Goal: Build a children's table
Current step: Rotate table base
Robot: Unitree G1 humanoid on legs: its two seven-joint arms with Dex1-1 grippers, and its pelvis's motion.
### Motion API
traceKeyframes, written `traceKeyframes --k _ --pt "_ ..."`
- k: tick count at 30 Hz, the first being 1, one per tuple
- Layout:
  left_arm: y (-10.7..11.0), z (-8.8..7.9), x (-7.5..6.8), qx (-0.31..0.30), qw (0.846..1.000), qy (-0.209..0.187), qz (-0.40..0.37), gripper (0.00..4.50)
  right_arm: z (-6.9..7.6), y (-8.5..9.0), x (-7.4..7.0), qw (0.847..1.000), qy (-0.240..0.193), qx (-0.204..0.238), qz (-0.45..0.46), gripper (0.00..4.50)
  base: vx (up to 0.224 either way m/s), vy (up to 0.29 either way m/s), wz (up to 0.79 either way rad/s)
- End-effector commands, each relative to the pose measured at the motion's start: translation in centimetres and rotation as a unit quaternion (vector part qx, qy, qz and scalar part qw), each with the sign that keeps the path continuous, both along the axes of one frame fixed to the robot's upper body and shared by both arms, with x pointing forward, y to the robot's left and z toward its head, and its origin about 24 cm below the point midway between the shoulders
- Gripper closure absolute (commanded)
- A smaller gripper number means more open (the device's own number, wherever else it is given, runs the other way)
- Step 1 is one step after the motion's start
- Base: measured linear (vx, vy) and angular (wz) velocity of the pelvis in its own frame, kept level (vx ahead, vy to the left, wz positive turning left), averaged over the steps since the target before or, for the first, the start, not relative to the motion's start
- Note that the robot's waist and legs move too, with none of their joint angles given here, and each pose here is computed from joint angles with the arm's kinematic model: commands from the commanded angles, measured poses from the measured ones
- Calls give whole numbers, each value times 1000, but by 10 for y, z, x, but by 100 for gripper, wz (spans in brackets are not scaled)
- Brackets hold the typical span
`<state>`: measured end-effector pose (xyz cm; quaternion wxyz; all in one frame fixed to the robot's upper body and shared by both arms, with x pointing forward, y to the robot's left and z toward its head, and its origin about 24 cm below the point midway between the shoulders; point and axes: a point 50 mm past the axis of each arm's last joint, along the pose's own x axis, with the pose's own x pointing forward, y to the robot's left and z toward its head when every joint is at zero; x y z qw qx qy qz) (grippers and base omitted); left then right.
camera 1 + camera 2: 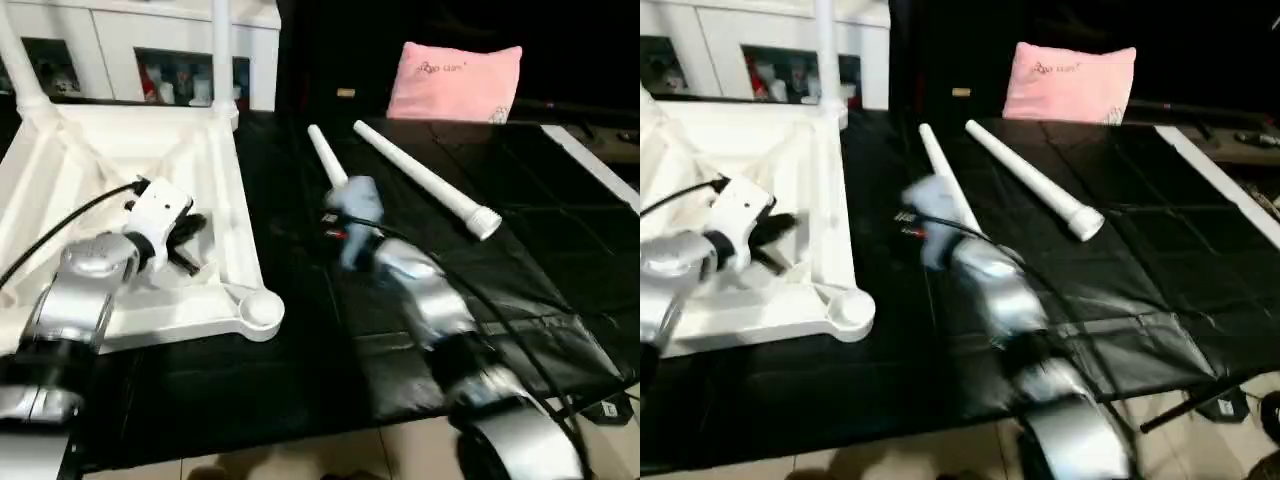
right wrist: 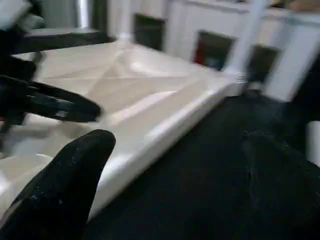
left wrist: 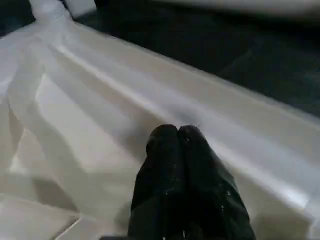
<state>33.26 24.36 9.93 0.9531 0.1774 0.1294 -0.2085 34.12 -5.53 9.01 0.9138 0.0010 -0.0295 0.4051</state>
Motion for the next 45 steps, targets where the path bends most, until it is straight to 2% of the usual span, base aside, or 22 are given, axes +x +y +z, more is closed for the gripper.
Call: traceKeyframes --k 1,2,3,9,11,12,14,16,19,23,26,30,38,43,45 --pt "-7 16 0 -38 998 -44 -5 441 14 -10 1 999 -15 25 -24 0 0 0 0" --pt "-14 22 -3 -76 995 -64 -2 441 16 -17 0 998 -10 36 -44 0 0 0 0" --pt "-18 23 -5 -87 994 -70 -2 441 16 -19 -1 998 -10 37 -52 0 0 0 0" --pt "-40 21 -16 -145 986 -83 -4 441 14 -31 -2 993 2 43 -113 0 0 0 0" --pt "-50 19 -24 -186 976 -113 28 441 8 -40 -8 989 24 43 -137 0 0 0 0" --pt "-50 19 -24 -186 976 -113 28 441 8 -40 -8 989 24 43 -137 0 0 0 0" --pt "-48 5 -33 -215 962 -112 124 441 2 -47 -19 988 33 16 -147 0 0 0 0" --pt "-49 -1 -43 -213 957 -124 155 441 -1 -53 -27 985 43 7 -167 0 0 0 0" --pt "-54 -1 -48 -214 955 -132 157 441 -7 -56 -32 982 64 3 -180 0 0 0 0" --pt "-59 -1 -50 -198 958 -132 162 441 -11 -57 -36 981 65 0 -184 0 0 0 0" --pt "-60 -2 -49 -177 962 -130 161 441 -12 -57 -35 981 70 7 -183 0 0 0 0" --pt "-66 -3 -51 -146 968 -129 158 441 -12 -64 -33 970 94 22 -221 0 0 0 0" --pt "-65 -2 -53 -181 960 -131 171 441 -13 -67 -37 973 88 8 -214 0 0 0 0" --pt "-66 -3 -51 -168 963 -127 171 441 -14 -64 -34 973 100 1 -210 0 0 0 0" --pt "-67 -1 -50 -157 966 -126 160 441 -15 -62 -30 972 117 -3 -203 0 0 0 0"
